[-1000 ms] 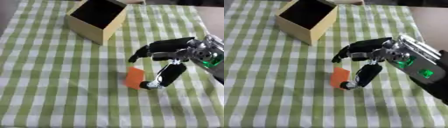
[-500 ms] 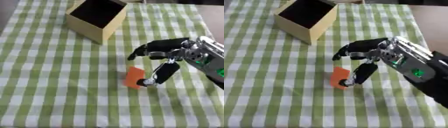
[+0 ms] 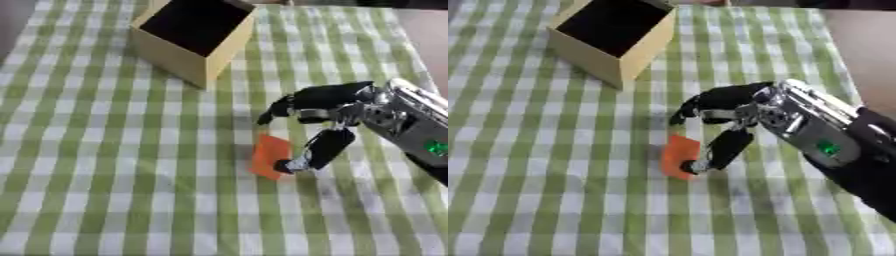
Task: Pick up objects on the table and place them in the box.
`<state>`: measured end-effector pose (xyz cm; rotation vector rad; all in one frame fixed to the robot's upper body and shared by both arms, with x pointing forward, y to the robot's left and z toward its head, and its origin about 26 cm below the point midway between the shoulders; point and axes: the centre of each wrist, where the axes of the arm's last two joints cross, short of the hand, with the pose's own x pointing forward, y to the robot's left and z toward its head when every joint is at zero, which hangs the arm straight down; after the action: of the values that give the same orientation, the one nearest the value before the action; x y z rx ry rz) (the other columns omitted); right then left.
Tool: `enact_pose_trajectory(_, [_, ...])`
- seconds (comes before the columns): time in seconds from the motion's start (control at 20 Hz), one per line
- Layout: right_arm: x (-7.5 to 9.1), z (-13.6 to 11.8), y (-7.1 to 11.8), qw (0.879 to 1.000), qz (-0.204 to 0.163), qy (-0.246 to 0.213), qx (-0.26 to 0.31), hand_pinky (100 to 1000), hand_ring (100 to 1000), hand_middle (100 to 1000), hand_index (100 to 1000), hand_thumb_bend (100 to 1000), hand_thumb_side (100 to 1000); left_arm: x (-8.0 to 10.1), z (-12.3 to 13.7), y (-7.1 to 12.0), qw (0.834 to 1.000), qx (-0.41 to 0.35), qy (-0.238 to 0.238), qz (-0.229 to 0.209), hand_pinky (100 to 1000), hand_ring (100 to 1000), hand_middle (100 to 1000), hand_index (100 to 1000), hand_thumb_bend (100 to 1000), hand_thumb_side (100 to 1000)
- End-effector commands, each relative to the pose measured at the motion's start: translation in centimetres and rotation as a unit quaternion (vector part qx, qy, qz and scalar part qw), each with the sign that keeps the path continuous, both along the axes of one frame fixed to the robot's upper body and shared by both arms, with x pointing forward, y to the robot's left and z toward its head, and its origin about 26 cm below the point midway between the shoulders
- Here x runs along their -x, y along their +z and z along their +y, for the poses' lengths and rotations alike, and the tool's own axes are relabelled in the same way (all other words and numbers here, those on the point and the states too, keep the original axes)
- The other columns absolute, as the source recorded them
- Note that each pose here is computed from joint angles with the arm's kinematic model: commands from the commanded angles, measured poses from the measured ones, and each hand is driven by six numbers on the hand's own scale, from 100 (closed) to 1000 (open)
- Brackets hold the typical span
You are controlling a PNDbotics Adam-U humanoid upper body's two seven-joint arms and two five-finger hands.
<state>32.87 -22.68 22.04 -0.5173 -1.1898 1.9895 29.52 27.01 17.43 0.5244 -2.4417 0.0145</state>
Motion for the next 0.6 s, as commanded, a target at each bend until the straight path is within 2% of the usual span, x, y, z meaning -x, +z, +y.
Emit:
enact_pose_trajectory(0.05, [-0.03, -0.27, 0.82, 1.0, -0.002, -0.003, -0.001, 919, 941, 853, 955, 335, 606, 0.16, -0.13, 0.8, 1.0, -0.005, -0.006, -0.015, 724, 590, 615, 712, 450, 722])
enact_pose_trajectory(0.3, [-0.15, -0.64, 1.01, 1.0, -0.007, -0.015, -0.011, 915, 936, 846, 951, 317, 602, 0.16, -0.12, 0.8, 1.0, -0.005, -0.006, -0.015, 724, 590, 616, 713, 450, 723])
enact_pose_trajectory(0.6, [0.47, -0.65, 1.77, 0.999, -0.019, -0.013, -0.025, 913, 931, 831, 945, 310, 607, 0.15, -0.12, 0.82, 1.0, -0.005, -0.006, -0.015, 724, 591, 616, 712, 450, 722])
